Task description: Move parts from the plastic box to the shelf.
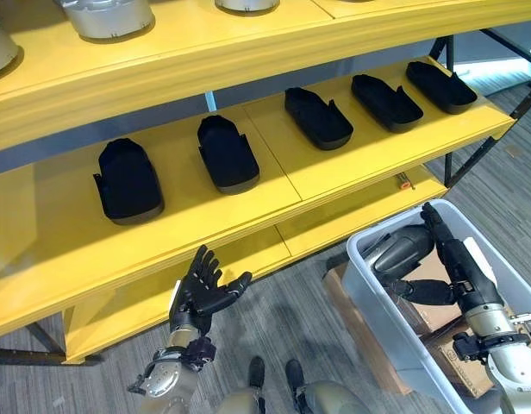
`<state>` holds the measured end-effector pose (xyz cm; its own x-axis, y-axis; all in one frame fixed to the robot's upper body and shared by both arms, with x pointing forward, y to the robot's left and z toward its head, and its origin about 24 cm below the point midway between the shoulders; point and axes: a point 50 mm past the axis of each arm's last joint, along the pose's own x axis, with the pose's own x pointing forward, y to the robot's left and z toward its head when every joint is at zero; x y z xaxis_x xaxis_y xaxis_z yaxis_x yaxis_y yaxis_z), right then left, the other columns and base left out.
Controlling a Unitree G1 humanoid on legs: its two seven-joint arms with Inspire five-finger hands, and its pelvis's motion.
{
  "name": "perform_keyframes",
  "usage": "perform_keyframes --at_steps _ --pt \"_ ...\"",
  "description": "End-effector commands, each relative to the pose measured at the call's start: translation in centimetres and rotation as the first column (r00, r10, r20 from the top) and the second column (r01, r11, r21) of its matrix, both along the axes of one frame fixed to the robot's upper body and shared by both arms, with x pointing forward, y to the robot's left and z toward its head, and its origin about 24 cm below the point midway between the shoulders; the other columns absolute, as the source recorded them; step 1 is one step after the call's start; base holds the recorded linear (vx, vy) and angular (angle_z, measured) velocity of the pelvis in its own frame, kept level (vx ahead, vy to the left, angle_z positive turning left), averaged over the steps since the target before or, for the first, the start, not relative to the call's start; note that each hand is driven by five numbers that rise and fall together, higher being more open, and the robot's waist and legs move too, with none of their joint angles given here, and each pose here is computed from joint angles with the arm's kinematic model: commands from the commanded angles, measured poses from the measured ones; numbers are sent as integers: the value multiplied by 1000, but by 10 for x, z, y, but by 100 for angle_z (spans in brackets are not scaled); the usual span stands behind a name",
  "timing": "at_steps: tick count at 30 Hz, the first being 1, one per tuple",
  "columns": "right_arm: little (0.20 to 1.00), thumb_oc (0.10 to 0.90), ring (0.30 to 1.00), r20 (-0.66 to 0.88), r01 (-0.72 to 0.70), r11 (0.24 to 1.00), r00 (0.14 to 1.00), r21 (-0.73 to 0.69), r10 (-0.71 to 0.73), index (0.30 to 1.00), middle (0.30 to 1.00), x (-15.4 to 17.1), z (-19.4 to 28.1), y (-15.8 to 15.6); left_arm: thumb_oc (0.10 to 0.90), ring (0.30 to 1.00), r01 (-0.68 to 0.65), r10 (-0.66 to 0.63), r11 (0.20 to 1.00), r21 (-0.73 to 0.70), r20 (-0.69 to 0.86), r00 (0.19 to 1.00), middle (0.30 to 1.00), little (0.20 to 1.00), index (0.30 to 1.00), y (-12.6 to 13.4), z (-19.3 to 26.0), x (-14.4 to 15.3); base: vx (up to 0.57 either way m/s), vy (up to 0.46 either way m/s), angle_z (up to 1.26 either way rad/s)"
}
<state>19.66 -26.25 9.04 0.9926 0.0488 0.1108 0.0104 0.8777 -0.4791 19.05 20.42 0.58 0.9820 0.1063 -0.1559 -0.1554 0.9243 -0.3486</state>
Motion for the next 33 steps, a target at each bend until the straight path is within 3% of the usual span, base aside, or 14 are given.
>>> perform_keyframes --at_steps 1,11,17,33 --pt "1000 900 1000 190 -55 999 980 3 53 1000 1000 14 31 8 900 1000 -60 43 995 73 222 974 1000 1000 1000 22 42 8 16 179 -50" --pt "1000 900 1000 183 -87 995 980 39 78 1000 1000 25 22 29 900 1000 -104 63 980 172 229 971 1000 1000 1000 37 51 10 -38 88 -65" --pt "1000 900 1000 197 -107 994 975 -15 108 1000 1000 26 28 33 900 1000 -141 96 972 187 231 968 1000 1000 1000 45 54 3 -10 -77 -83" --pt "1000 900 1000 225 -84 996 970 -37 90 1000 1000 19 42 21 900 1000 -183 162 976 114 176 971 1000 1000 1000 44 39 -7 81 -175 -16"
